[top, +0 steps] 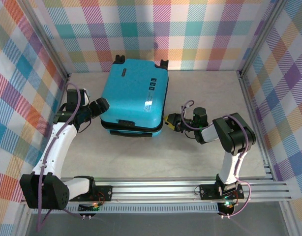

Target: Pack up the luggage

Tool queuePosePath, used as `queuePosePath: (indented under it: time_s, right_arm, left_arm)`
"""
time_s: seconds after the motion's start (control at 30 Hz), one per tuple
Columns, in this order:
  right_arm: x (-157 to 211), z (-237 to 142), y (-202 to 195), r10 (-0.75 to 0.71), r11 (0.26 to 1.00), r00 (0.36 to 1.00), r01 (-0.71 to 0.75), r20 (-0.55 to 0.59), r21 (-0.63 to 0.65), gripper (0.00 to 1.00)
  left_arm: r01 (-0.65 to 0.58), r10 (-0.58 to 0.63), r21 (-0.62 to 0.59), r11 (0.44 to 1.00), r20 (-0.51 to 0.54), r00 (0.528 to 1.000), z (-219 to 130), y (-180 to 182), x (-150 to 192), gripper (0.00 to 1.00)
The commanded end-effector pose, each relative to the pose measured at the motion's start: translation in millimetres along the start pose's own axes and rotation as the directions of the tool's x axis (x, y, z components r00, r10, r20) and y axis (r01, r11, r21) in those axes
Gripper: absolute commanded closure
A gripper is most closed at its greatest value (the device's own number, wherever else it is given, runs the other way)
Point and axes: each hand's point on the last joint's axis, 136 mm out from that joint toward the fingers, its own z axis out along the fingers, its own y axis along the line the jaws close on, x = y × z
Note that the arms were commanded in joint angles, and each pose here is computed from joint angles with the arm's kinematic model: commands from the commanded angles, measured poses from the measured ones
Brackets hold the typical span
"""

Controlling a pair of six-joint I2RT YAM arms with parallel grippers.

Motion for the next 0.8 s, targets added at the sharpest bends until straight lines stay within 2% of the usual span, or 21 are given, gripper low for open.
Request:
queuePosePath:
  time_s: [0.0,0.77]
  right_arm:
    - [-5,2,21,-0.067,0.996,0.998,0.067,-0.005,-0.066,0.55]
    - [-7,2,39,-0.104,0.987,0.995,0.103,-0.002,-0.121,0.52]
  left_arm:
    - [0.007,-0.007,0.002,1.000,0.019,1.000,-2,-1,-2,0.18]
    - [-0.010,0.010,0.002,1.000,0.014,1.000,-3,-3,-5,0.18]
